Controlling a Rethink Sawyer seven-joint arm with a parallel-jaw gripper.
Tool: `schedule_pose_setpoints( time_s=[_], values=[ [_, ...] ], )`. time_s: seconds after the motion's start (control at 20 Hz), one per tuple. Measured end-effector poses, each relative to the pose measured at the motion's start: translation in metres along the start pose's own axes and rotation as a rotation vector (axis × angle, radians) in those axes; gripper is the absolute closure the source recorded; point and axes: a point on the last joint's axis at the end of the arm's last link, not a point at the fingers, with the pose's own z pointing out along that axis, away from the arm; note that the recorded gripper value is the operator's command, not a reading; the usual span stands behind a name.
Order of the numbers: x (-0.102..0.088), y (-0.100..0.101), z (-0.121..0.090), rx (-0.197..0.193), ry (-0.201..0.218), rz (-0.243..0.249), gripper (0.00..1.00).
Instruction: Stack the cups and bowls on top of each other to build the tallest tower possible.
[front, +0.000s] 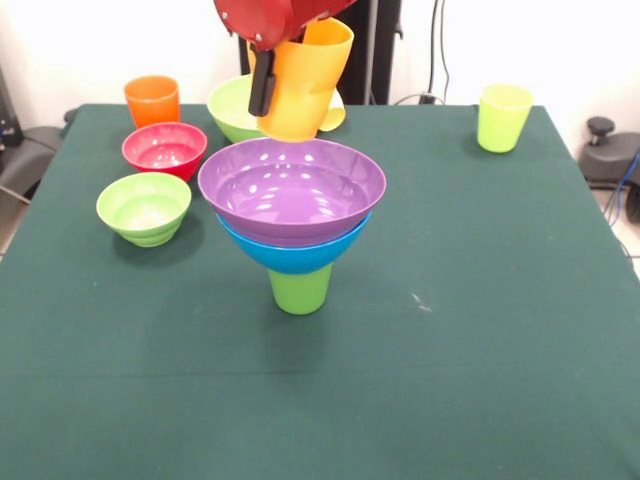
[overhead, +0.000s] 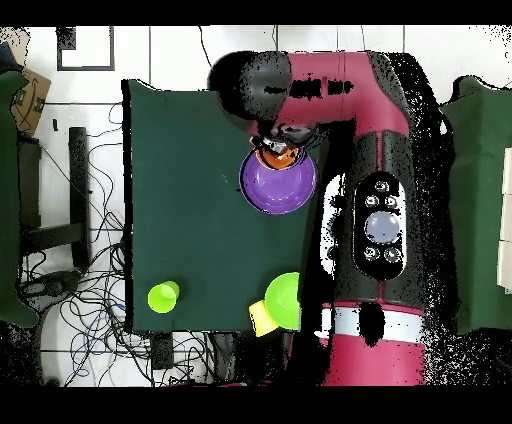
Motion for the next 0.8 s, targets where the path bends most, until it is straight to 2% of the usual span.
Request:
schedule_pose_setpoints(
  time_s=[0.5,0.8],
  values=[
    [0.004,0.011,0.018,-0.048,0.007,-0.012,1.0],
    [0.005,0.011,0.02,-0.051,0.01,-0.012,1.0]
  ],
)
